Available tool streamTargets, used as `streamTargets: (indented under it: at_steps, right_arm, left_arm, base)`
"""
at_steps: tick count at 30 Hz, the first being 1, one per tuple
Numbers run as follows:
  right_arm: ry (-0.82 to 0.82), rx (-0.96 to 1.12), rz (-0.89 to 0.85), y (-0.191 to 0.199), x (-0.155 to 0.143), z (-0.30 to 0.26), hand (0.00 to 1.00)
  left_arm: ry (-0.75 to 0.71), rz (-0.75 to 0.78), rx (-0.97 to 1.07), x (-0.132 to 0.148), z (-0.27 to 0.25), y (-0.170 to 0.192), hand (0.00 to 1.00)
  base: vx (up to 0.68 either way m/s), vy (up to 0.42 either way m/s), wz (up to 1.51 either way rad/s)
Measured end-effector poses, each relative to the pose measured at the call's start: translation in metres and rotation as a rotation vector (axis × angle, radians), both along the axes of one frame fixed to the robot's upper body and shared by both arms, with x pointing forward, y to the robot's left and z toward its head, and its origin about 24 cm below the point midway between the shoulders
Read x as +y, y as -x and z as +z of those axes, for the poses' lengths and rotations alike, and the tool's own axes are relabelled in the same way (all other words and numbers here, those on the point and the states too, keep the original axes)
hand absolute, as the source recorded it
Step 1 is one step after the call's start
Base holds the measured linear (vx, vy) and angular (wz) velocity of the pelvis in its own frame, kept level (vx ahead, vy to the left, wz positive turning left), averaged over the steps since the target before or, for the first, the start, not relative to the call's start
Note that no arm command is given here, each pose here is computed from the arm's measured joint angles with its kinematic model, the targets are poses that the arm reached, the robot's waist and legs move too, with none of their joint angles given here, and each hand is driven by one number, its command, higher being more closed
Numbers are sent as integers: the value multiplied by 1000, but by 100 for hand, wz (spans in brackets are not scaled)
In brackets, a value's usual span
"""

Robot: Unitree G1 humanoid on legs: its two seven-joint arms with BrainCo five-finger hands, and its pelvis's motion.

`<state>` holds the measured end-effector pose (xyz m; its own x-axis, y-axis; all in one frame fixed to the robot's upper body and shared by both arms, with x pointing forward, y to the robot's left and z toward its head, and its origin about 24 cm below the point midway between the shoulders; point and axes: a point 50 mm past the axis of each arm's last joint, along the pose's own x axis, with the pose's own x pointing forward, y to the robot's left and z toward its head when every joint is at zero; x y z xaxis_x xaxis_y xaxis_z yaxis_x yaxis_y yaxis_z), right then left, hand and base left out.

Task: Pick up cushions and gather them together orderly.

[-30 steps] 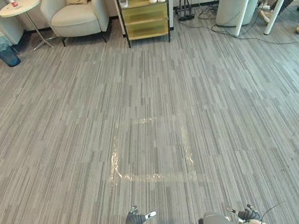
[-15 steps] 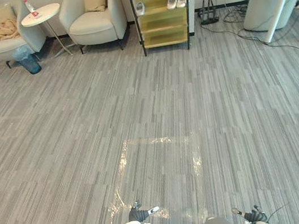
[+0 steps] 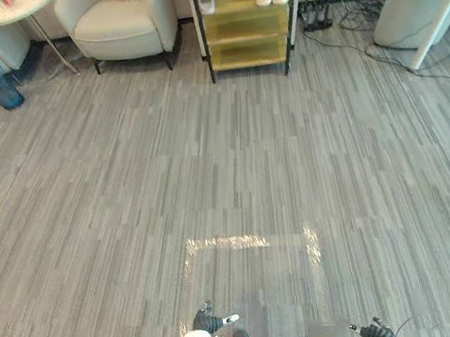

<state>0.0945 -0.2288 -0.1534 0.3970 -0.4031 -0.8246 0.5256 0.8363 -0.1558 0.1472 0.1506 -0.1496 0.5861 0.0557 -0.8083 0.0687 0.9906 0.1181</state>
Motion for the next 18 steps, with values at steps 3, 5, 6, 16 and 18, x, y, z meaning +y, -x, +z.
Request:
streamTargets:
  at_steps: [3, 5, 6, 16, 18]
  right_arm:
    - [10, -36, 6, -10, -1, 4, 0]
    - [6, -29, 11, -10, 0, 3, 0]
    - [16, -10, 8, -6, -6, 2, 0]
    - [2, -26, -47, 6, 0, 2, 0]
    - [5, -23, -48, 5, -2, 2, 0]
  left_arm:
    - [-6, -1, -9, 2, 1, -3, 0]
    - [-10, 4, 1, 4, 0, -1, 0]
    - [20, 8, 8, -5, -1, 1, 0]
    - [76, 66, -61, -16, 8, -11, 0]
    - [80, 72, -62, -16, 8, -11, 0]
  base:
    - [330, -114, 25]
    - [305, -162, 34]
    - [314, -174, 2]
    - [219, -84, 6]
    - [174, 203, -67]
